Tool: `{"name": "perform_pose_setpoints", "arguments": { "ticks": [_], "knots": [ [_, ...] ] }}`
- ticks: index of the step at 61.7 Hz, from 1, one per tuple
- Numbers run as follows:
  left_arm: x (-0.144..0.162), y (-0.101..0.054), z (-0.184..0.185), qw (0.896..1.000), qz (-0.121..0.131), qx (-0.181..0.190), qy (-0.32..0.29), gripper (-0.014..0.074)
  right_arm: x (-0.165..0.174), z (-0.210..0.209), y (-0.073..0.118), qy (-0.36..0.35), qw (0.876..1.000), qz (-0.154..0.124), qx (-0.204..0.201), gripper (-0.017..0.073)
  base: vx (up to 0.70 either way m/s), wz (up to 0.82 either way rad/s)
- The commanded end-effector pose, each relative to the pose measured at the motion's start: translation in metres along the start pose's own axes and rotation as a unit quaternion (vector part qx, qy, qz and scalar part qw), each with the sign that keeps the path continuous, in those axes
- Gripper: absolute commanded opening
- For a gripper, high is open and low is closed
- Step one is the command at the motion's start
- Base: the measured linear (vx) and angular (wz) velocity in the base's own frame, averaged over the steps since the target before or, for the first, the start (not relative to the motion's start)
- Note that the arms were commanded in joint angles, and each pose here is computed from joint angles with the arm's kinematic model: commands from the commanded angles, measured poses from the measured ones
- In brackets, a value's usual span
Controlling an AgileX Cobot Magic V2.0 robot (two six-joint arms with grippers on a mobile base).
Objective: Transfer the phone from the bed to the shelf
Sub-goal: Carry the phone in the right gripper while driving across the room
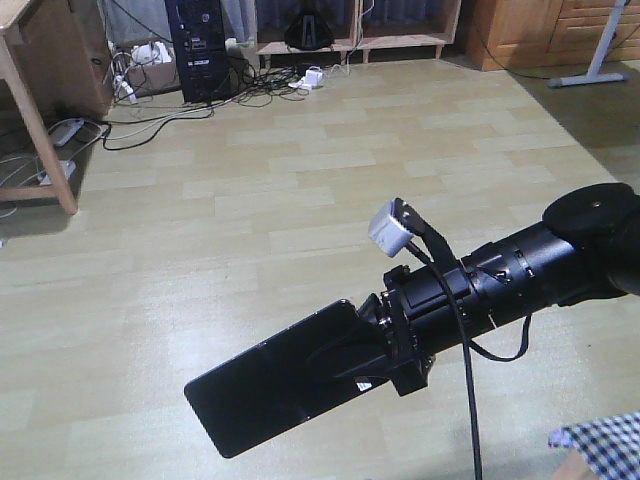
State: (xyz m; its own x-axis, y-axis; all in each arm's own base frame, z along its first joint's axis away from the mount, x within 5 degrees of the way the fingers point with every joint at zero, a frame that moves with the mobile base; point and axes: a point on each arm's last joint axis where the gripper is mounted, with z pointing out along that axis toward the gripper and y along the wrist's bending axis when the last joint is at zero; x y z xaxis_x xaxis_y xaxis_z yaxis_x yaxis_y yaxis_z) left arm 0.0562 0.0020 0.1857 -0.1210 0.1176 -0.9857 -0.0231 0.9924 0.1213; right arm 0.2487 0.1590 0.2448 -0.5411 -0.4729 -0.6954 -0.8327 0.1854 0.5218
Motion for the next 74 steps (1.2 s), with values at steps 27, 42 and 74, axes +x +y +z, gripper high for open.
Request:
{"name": "perform_pose_setpoints", "arguments": {
  "ticks": [27, 42, 74],
  "knots": [
    [-0.0142, 0.0016, -0.003, 0.999, -0.007, -0.005, -0.053, 0.0001, -0.0142, -0.0101, 0.0205, -0.036, 0.998, -0.015, -0.051, -0.0002, 0.38, -0.08],
    [-0.0142, 0.0016, -0.003, 0.999, -0.007, -0.005, -0.053, 0.0001, -0.0142, -0.0101, 0.0205, -0.036, 0.998, -0.015, -0.051, -0.0002, 0.37, -0.15],
    [-0.0142, 0.0016, -0.003, 0.999, -0.007, -0.005, -0.053, 0.0001, -0.0142, -0.0101, 0.0205, -0.036, 0.998, -0.015, -0.051, -0.0002, 0.39, -0.12]
  ]
}}
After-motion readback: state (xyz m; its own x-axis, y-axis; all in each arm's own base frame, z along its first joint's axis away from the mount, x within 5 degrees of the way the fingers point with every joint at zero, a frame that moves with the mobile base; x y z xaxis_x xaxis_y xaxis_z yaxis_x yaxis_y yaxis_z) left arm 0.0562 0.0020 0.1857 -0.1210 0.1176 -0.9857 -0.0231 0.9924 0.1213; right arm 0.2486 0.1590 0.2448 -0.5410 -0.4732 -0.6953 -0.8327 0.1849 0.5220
